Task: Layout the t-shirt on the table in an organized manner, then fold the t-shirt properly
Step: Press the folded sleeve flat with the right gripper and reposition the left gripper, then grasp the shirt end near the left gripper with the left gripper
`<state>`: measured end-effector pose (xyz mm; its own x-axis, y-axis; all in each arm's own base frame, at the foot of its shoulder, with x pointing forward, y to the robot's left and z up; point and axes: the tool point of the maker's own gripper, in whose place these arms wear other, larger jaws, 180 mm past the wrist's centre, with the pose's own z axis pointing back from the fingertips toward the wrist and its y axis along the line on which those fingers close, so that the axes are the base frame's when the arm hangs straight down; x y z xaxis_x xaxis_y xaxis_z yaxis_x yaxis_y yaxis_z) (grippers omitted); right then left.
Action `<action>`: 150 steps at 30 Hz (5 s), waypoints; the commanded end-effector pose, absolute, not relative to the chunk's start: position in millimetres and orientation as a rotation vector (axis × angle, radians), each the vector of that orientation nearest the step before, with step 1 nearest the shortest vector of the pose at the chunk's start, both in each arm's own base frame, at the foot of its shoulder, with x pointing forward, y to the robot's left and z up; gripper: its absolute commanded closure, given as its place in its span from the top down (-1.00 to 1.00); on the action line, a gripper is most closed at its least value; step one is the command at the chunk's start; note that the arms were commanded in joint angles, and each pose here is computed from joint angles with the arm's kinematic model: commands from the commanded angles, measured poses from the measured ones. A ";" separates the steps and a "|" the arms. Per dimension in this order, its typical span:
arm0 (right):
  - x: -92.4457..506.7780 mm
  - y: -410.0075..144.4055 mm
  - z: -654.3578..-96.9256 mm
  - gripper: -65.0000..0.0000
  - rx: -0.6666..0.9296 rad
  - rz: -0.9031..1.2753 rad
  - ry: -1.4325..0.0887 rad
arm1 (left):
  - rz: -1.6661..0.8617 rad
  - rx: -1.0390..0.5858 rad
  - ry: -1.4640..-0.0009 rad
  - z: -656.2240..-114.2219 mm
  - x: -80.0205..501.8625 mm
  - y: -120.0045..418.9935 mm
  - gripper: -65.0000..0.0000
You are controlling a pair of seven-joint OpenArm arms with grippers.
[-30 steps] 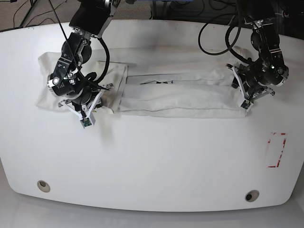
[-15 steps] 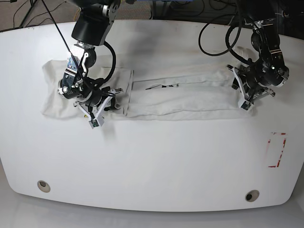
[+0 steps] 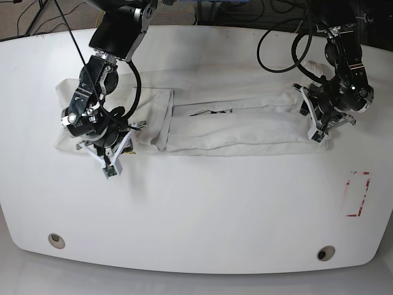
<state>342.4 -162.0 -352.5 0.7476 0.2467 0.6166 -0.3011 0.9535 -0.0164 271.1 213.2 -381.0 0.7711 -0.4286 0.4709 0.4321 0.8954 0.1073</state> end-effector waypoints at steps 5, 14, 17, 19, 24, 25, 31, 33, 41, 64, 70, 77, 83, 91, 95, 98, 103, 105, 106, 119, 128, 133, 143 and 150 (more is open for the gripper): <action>347.5 -204.2 -300.4 -0.69 -0.095 0.321 -0.718 | -0.474 0.004 -0.555 -368.5 281.5 214.3 -0.45; 325.7 -234.7 -316.1 -0.69 -0.160 0.329 -0.645 | -0.462 0.008 -0.561 -367.0 282.5 217.4 -0.45; 320.6 -232.1 -330.8 -0.69 -0.131 0.332 -0.637 | -0.437 0.011 -0.566 -366.0 282.0 222.4 -0.42; 318.1 -229.1 -342.1 -0.69 -0.104 0.332 -0.634 | -0.426 0.016 -0.573 -364.0 283.8 225.5 -0.29; 313.6 -219.1 -370.7 -0.69 -0.023 0.319 -0.630 | -0.390 0.010 -0.605 -358.3 289.0 225.6 0.15; 313.2 -217.5 -374.7 -0.69 -0.012 0.316 -0.630 | -0.377 0.015 -0.612 -356.0 288.9 229.0 0.19; 310.4 -212.1 -394.3 -0.69 0.040 0.299 -0.617 | -0.304 0.019 -0.645 -349.5 289.3 239.8 0.26; 309.1 -211.6 -397.4 -0.69 0.046 0.296 -0.611 | -0.281 0.007 -0.667 -345.7 291.2 243.2 0.26; 309.3 -211.0 -398.2 -0.69 0.050 0.295 -0.613 | -0.080 -0.120 -0.694 -353.3 279.3 271.8 0.26; 309.2 -209.0 -398.6 -0.69 0.056 0.298 -0.613 | 0.150 -0.452 -0.664 -392.9 257.9 289.2 0.26; 309.4 -208.0 -398.3 -0.69 0.057 0.300 -0.614 | 0.144 -0.518 -0.652 -398.2 260.9 274.1 0.26; 309.3 -208.4 -398.2 -0.69 0.057 0.298 -0.615 | 0.057 -0.597 -0.627 -399.4 268.3 238.5 0.25; 309.2 -209.3 -398.2 -0.69 0.056 0.295 -0.615 | 0.049 -0.630 -0.633 -399.8 273.0 223.7 0.24; 308.6 -209.3 -398.6 -0.69 0.056 0.295 -0.613 | 0.037 -0.591 -0.628 -401.8 279.7 224.5 0.18; 308.4 -209.3 -399.1 -0.69 0.057 0.295 -0.612 | 0.039 -0.568 -0.648 -401.5 288.0 224.5 -0.23; 308.2 -209.2 -399.5 -0.69 0.057 0.295 -0.611 | 0.038 -0.549 -0.649 -403.4 290.1 224.9 -0.64; 308.2 -209.2 -399.5 -0.69 0.057 0.295 -0.611 | 0.035 -0.520 -0.644 -406.4 290.3 228.5 -0.79; 308.2 -209.2 -399.5 -0.69 0.057 0.295 -0.611 | 0.037 -0.520 -0.653 -405.5 291.7 228.8 -0.79; 308.2 -209.2 -399.5 -0.69 0.057 0.295 -0.611 | 0.037 -0.520 -0.653 -405.5 291.7 228.8 -0.79; 308.3 -208.8 -399.6 -0.69 0.058 0.296 -0.611 | 0.038 -0.523 -0.657 -404.5 292.6 228.4 -0.21; 308.4 -208.3 -399.6 -0.69 0.058 0.298 -0.611 | 0.039 -0.528 -0.659 -404.7 293.4 226.0 0.15; 308.4 -207.7 -399.7 -0.69 0.060 0.297 -0.611 | 0.045 -0.547 -0.658 -406.9 293.4 217.7 0.15; 308.3 -199.1 -401.5 -0.69 0.081 0.288 -0.614 | 0.037 -0.559 -0.679 -402.3 304.4 207.7 -0.79; 308.3 -197.8 -401.8 -0.69 0.084 0.287 -0.615 | 0.018 -0.520 -0.672 -402.1 304.8 211.2 -0.90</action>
